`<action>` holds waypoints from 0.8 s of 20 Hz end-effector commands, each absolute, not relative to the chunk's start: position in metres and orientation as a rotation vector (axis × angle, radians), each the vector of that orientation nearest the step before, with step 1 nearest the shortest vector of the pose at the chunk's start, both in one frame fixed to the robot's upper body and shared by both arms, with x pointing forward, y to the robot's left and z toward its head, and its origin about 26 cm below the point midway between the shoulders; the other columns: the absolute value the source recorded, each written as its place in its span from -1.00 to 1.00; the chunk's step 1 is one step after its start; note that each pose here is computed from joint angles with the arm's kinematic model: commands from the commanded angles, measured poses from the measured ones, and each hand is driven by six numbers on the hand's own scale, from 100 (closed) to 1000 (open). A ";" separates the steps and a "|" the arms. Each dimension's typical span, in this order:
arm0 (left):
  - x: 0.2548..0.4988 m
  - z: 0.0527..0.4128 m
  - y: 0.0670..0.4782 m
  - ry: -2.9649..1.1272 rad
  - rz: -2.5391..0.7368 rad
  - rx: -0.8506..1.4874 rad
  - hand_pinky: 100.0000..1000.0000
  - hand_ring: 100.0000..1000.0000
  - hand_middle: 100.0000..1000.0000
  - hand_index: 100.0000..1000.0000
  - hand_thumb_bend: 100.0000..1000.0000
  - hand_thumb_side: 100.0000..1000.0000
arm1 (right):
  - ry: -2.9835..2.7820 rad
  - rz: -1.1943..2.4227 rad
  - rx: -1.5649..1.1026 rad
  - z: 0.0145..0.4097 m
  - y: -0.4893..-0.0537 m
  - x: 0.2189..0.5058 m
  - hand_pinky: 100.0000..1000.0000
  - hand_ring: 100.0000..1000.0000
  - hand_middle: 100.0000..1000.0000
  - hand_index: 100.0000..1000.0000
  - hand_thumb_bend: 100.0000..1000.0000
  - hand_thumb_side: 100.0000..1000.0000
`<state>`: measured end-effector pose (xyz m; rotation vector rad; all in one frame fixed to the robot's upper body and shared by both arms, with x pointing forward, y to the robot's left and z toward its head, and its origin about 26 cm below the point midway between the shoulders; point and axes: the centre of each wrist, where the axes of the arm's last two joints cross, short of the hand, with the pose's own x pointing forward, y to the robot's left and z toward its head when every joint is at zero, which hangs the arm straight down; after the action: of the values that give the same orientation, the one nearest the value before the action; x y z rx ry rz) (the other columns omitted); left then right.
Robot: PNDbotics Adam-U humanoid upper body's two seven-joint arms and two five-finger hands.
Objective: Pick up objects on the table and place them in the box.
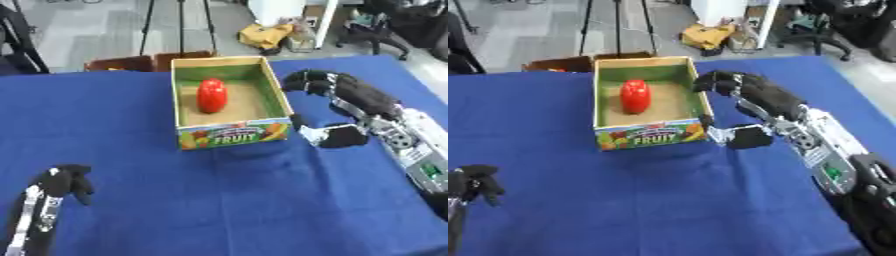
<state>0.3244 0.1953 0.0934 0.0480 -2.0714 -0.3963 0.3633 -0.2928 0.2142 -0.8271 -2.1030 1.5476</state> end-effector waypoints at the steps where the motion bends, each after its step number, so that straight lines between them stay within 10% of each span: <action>1: 0.331 0.112 0.184 -2.093 -0.524 0.048 -0.07 -0.52 -0.34 0.16 0.75 0.40 | -2.139 1.565 -0.815 0.238 -0.284 0.349 0.19 0.65 0.62 0.72 -1.00 0.18; 10: 0.337 0.146 0.174 -2.219 -0.707 0.164 -0.11 -0.55 -0.38 -0.30 1.00 -0.13 | -2.075 1.587 -0.655 0.258 -0.266 0.321 0.28 0.67 0.64 0.72 -1.00 -0.02; 16: 0.335 0.145 0.174 -2.308 -0.705 0.266 -0.12 -0.58 -0.42 -0.25 1.00 -0.22 | -2.024 1.599 -0.582 0.266 -0.263 0.313 0.33 0.67 0.63 0.68 -1.00 -0.69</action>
<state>0.3358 0.1713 0.1370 0.2298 -2.2641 -0.7034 0.3182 -0.2591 0.2532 -0.5615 -2.0226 1.5795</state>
